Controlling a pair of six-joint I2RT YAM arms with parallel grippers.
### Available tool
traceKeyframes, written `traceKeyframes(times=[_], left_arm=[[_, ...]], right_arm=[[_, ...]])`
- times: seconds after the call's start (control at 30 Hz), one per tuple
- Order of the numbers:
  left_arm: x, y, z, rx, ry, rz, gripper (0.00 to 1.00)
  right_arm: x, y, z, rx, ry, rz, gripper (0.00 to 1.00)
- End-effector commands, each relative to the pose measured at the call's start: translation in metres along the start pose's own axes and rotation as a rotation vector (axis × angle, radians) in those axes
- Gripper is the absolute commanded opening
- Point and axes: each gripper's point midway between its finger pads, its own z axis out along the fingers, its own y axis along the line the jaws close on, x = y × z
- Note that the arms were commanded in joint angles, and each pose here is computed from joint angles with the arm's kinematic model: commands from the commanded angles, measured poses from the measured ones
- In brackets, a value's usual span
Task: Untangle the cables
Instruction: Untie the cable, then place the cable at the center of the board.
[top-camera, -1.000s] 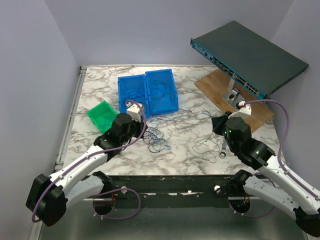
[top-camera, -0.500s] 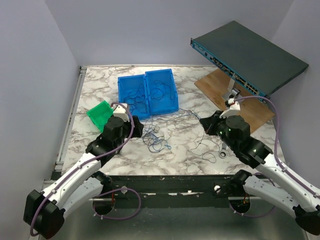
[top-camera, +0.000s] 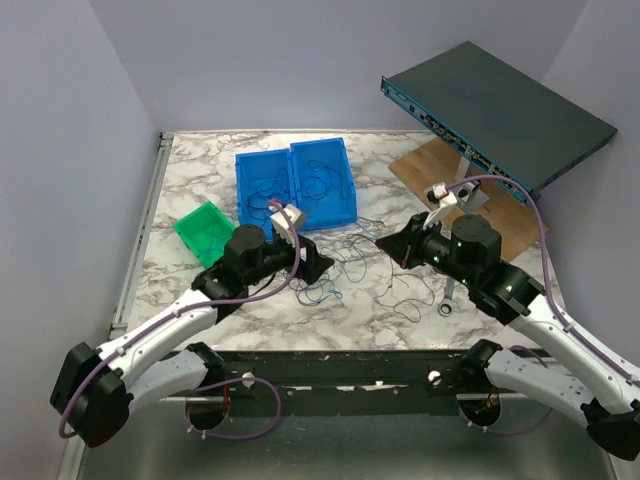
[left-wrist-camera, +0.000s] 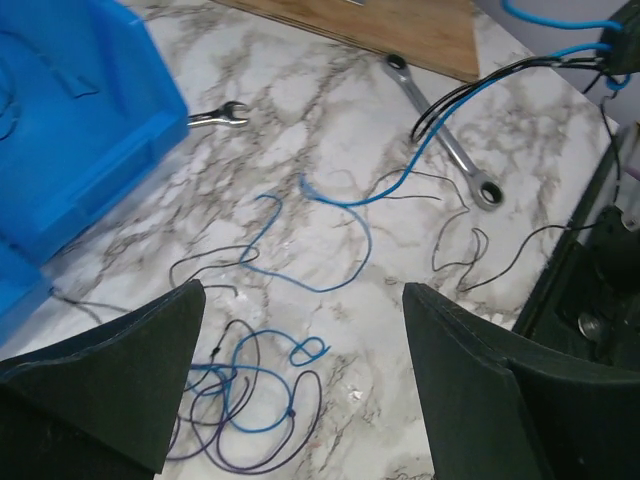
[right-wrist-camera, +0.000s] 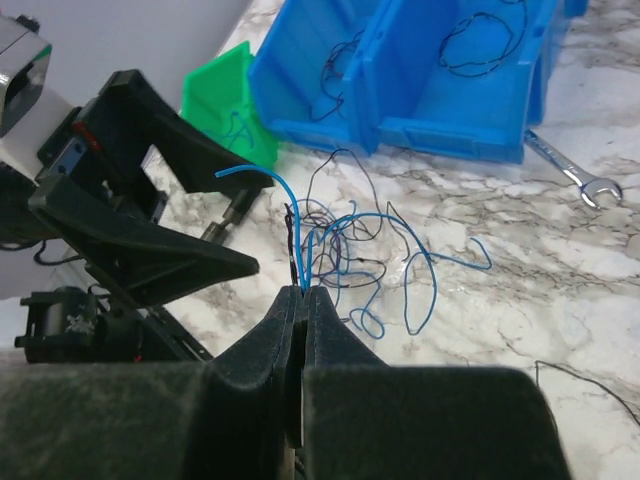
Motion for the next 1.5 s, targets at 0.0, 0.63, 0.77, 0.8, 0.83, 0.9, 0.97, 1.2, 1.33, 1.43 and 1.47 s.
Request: traceKeyframes(times=[0.0, 0.63, 0.77, 0.8, 0.83, 0.9, 0.97, 1.2, 1.33, 1.43, 1.47], left_arm=[[-0.02, -0.051, 0.015, 0.272, -0.041, 0.106, 0.82], [-0.024, -0.058, 0.058, 0.304, -0.112, 0.096, 0.11], [-0.019, -0.047, 0.056, 0.233, -0.074, 0.07, 0.0], [-0.019, -0.045, 0.054, 0.217, -0.067, 0.07, 0.0], [-0.018, -0.042, 0.052, 0.2, -0.056, 0.069, 0.0], [-0.015, -0.037, 0.048, 0.168, -0.039, 0.068, 0.0], [-0.012, -0.035, 0.043, 0.158, -0.021, 0.072, 0.0], [-0.01, -0.035, 0.034, 0.153, 0.004, 0.086, 0.0], [-0.013, -0.021, 0.031, 0.069, -0.004, 0.079, 0.0], [-0.015, 0.011, 0.022, -0.092, -0.011, 0.029, 0.0], [-0.013, 0.026, 0.017, -0.157, -0.014, -0.004, 0.0]], right_arm=[[-0.005, 0.025, -0.003, -0.121, 0.016, -0.006, 0.01], [0.001, 0.041, -0.009, -0.217, 0.011, 0.067, 0.01], [0.005, 0.028, -0.007, -0.155, 0.009, 0.055, 0.46], [0.007, 0.023, -0.007, -0.134, 0.006, 0.052, 0.61], [0.008, 0.019, -0.007, -0.116, 0.003, 0.049, 0.69], [0.016, 0.01, -0.007, -0.083, 0.01, 0.043, 0.8], [0.03, 0.003, -0.006, -0.071, 0.035, 0.04, 0.85], [0.083, 0.008, 0.006, -0.19, 0.174, 0.049, 0.82], [0.091, -0.013, 0.015, -0.065, 0.196, 0.079, 0.16], [0.089, -0.041, 0.01, 0.103, 0.165, 0.113, 0.01], [0.084, -0.056, 0.007, 0.188, 0.125, 0.128, 0.01]])
